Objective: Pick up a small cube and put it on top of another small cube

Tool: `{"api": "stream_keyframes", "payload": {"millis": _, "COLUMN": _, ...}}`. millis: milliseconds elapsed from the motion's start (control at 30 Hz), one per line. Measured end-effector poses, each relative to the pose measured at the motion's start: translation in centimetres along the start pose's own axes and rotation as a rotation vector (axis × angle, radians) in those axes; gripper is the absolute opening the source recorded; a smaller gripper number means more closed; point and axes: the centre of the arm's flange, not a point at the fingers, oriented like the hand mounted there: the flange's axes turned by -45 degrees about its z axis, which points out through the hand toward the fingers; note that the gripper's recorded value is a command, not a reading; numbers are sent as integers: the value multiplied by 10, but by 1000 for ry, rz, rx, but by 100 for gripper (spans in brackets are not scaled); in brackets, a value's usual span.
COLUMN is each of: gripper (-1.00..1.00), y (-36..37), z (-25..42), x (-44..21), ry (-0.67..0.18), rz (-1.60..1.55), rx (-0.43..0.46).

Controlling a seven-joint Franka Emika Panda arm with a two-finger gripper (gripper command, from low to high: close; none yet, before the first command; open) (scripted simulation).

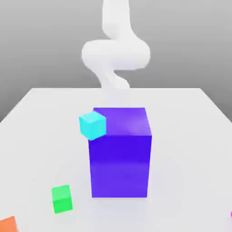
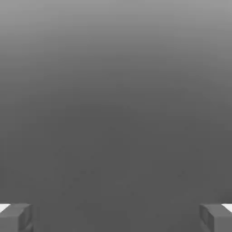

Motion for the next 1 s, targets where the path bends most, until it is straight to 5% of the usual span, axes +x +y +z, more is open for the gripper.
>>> {"api": "stream_keyframes", "payload": {"millis": 467, "gripper": 0, "y": -142, "z": 231, "x": -28, "ry": -306, "rz": -604, "rx": 197}}
{"api": "stream_keyframes", "payload": {"millis": 1000, "gripper": 0, "y": -305, "z": 408, "x": -204, "ry": -556, "rz": -1222, "rx": 488}}
